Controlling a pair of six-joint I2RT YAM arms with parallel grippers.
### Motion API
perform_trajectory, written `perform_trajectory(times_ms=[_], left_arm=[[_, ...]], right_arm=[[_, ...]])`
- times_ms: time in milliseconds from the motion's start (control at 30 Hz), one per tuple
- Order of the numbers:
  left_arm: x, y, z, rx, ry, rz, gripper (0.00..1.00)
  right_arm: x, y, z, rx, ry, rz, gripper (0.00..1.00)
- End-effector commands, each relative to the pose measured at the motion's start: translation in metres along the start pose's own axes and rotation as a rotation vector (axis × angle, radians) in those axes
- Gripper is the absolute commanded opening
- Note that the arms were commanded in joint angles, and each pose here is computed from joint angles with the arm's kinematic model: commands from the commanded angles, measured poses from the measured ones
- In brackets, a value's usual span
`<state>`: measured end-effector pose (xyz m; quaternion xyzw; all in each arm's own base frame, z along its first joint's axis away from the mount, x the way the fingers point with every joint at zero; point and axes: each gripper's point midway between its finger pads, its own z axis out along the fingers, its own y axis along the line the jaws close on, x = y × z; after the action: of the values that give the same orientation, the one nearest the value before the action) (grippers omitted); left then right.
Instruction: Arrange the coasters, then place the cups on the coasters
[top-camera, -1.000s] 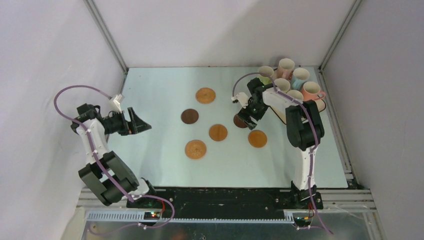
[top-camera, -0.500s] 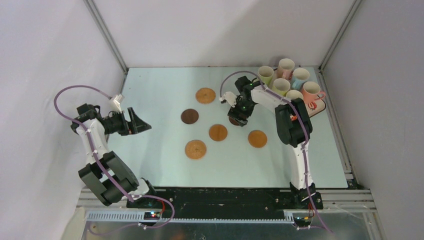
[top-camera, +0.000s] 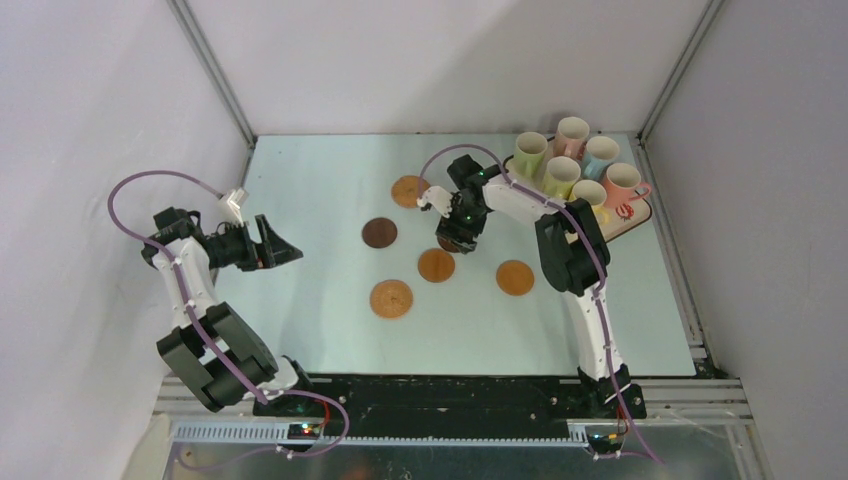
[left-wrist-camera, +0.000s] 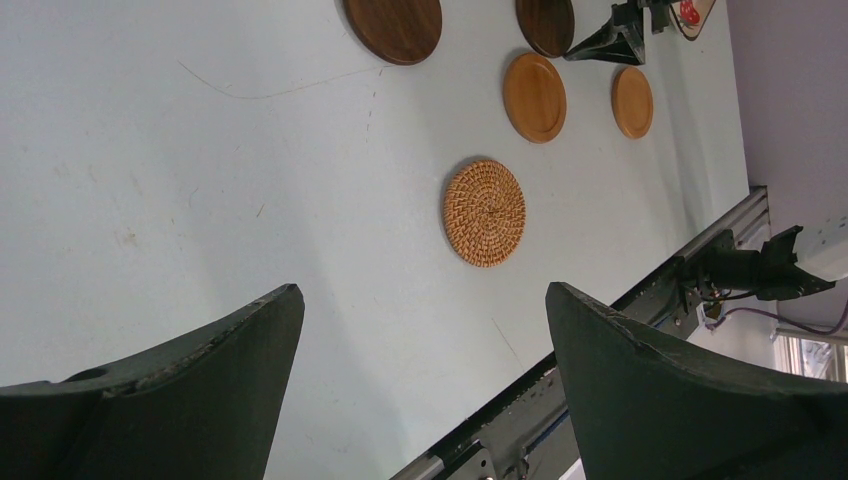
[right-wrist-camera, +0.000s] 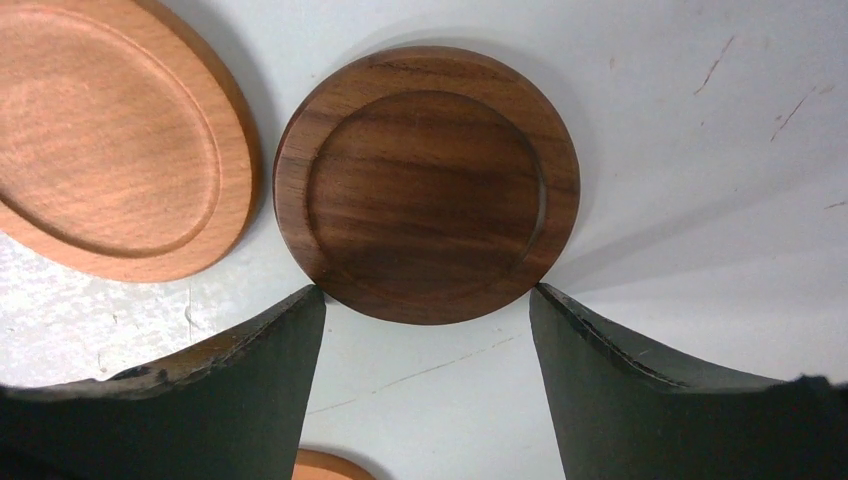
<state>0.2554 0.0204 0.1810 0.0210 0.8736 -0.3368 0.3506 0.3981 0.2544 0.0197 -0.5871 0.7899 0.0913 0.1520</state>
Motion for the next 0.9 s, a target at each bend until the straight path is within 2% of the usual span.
perform_trajectory(times_ms=[0, 733, 867], left_arm=[[-0.012, -0.004, -0.006, 0.001, -0.038, 0.057, 0.98], [-0.012, -0.005, -0.007, 0.0, -0.041, 0.062, 0.98], [-0.012, -0.005, -0.008, -0.002, -0.042, 0.063, 0.98]], right_arm=[[-0.012, -0.007, 0.021, 0.036, -0.014, -0.008, 0.79], [-0.038, -0.005, 0.03, 0.065, -0.032, -0.033, 0.8], [-0.037, -0.003, 0.018, 0.063, -0.022, -0.023, 0.81]])
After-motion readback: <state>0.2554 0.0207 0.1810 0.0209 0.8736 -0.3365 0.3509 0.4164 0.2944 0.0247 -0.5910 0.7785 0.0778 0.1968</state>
